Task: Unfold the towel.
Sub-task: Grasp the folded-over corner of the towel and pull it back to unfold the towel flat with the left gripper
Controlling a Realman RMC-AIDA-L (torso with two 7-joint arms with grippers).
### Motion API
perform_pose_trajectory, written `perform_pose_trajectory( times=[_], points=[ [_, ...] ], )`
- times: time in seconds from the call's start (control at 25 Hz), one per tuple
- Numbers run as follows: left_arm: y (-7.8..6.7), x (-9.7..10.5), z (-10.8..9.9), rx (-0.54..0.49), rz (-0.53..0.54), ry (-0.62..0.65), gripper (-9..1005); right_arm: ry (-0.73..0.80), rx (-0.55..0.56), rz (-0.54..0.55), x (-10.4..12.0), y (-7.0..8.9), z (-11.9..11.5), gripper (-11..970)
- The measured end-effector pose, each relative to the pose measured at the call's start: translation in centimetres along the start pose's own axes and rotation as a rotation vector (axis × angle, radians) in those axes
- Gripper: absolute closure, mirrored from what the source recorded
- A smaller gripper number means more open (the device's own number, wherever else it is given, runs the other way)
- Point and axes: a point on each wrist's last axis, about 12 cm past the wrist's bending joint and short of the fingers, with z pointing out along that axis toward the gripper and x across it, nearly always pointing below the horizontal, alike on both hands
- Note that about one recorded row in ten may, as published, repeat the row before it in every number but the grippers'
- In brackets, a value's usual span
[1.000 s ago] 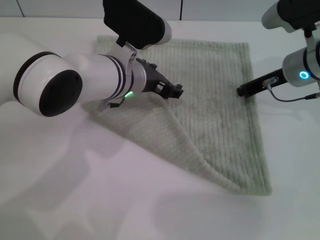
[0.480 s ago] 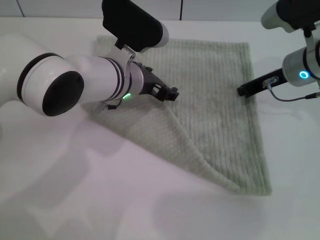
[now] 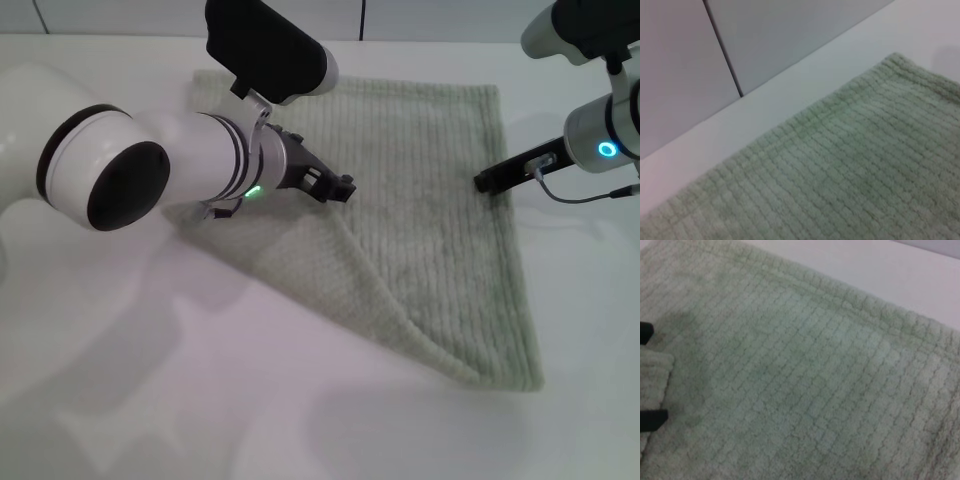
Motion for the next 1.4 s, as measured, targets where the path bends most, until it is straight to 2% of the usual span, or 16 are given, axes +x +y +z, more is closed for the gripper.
perform_pose_trajectory(
  times=[0.44, 1.4],
  points=[
    [0.51, -0.19, 0.97, -0.020, 0.009, 0.040, 154, -0.001, 0.001, 0.000, 0.02, -0.03, -0.03, 951],
    [0.64, -0.05, 0.91, -0.020, 0.010, 0.076, 160, 0.002, 0.003, -0.006, -0.01, 0.03, -0.01, 950]
  ],
)
